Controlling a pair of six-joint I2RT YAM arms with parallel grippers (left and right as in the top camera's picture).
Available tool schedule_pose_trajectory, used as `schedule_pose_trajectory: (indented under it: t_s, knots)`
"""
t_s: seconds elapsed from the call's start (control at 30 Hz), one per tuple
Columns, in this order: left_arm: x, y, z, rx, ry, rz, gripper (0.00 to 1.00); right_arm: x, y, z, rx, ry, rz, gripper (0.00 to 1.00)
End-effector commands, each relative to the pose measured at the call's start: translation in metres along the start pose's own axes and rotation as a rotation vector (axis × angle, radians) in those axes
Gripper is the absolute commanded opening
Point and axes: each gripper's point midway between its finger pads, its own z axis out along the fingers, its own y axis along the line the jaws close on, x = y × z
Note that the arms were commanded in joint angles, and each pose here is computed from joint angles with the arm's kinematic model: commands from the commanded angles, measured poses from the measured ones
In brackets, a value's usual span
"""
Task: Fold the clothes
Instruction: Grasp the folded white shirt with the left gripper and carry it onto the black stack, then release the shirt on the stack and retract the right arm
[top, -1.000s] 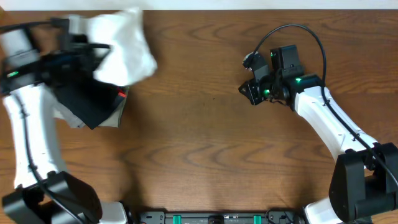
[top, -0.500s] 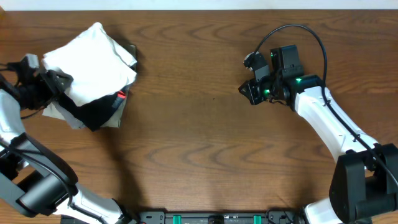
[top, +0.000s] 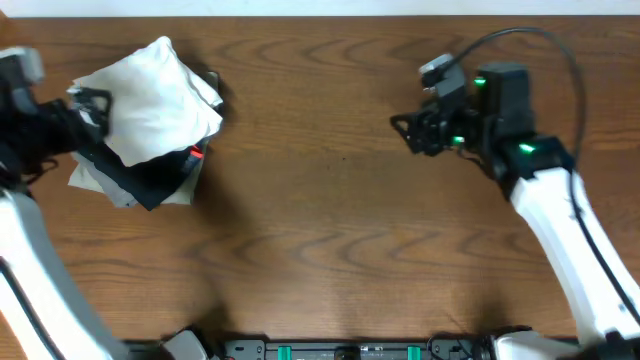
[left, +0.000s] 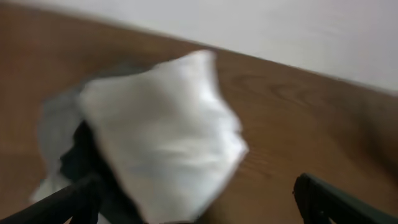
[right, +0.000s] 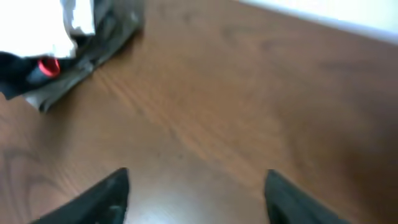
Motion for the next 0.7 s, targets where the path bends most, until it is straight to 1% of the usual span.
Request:
schedule_pose_trajectory:
  t_s: [0.0, 0.07, 0.13, 0.2, 0.33, 0.4, 0.53, 0.67]
  knots:
    - [0.007, -0.064, -0.021, 0.081, -0.001, 0.304, 0.98, -0.028, -0.003, -0.043, 0.044, -0.118, -0.025, 0.79]
    - [0.023, -0.098, -0.034, 0.12, 0.026, 0.403, 0.98, -0.042, -0.004, -0.073, 0.081, -0.192, -0.042, 0.99]
    - [0.036, -0.116, -0.044, 0.115, 0.053, 0.456, 0.98, -0.051, -0.003, -0.1, 0.117, -0.253, -0.034, 0.99]
    - [0.047, -0.126, -0.052, 0.091, 0.081, 0.448, 0.98, -0.059, -0.002, -0.127, 0.164, -0.314, -0.025, 0.99]
    - [0.059, -0.114, -0.054, -0.053, 0.124, 0.282, 0.98, -0.068, 0.004, -0.17, 0.257, -0.412, -0.049, 0.99]
    - [0.065, -0.106, -0.053, -0.094, 0.156, 0.267, 0.98, -0.07, 0.011, -0.183, 0.261, -0.441, -0.063, 0.99]
    - [0.067, -0.107, -0.046, -0.08, 0.176, 0.257, 0.98, -0.067, 0.024, -0.196, 0.244, -0.463, -0.075, 0.99]
    - [0.069, -0.105, -0.04, -0.08, 0.199, 0.252, 0.98, -0.062, 0.026, -0.198, 0.243, -0.449, -0.068, 0.99]
